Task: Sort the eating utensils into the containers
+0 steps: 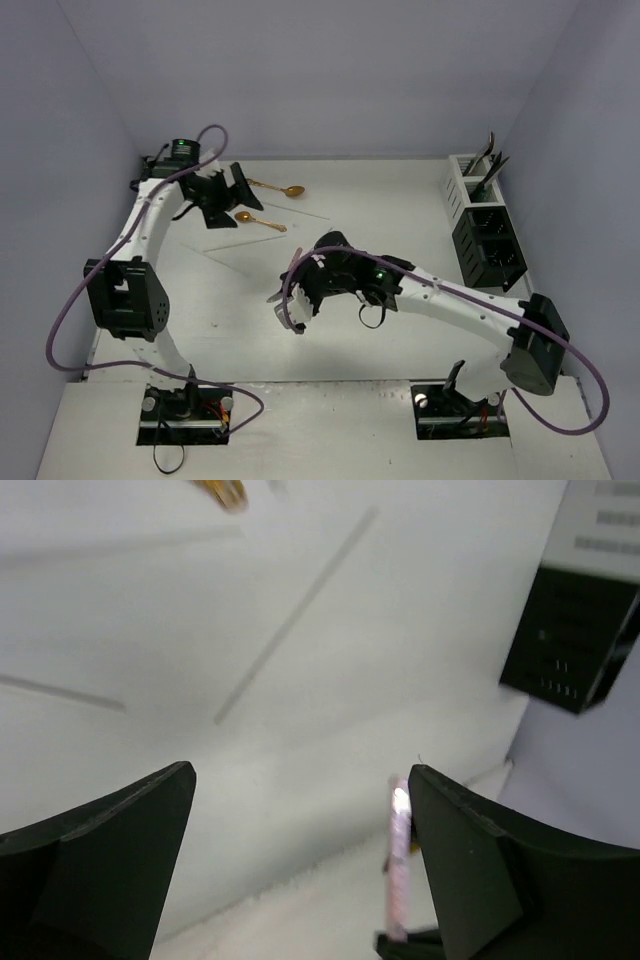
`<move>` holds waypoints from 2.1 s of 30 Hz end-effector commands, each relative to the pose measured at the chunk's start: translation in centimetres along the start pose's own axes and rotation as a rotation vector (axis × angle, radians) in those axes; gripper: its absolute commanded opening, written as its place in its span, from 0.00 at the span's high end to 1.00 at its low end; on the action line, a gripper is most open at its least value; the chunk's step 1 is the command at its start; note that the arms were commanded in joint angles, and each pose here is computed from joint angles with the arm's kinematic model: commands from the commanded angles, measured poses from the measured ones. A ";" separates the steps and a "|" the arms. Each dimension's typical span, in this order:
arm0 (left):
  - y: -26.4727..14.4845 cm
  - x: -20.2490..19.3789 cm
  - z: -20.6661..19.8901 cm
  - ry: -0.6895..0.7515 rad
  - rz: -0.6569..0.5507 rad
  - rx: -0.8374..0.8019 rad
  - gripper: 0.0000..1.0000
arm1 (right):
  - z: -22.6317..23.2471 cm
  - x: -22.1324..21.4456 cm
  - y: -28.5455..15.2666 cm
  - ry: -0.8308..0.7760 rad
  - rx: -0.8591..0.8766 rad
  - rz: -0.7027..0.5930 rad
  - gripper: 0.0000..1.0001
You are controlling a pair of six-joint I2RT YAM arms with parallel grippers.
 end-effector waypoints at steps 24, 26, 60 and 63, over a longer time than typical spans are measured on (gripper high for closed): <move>-4.9 0.0 1.6 0.450 -0.519 -0.049 0.15 | -0.7 -18.7 -40.4 1.430 -2.065 0.312 1.00; -4.6 0.0 1.9 0.454 -0.510 -0.039 0.15 | 0.9 -19.8 -42.2 1.425 -2.178 0.385 1.00; -0.4 1.5 4.7 0.309 -0.349 0.041 0.15 | 8.3 -31.8 -38.5 1.829 -2.052 0.556 1.00; -0.1 1.7 4.9 0.298 -0.336 0.046 0.15 | 8.4 -32.2 -38.1 1.860 -2.010 0.569 0.99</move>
Point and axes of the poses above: each gripper's point midway between its finger pads, its own y axis out along the fingers, its own z axis along the line the jaws close on, x = y × z, the point moved 7 cm from there along -y, back along the fingers, and after that the axes turned 4 degrees about y, right-handed, at the moved point
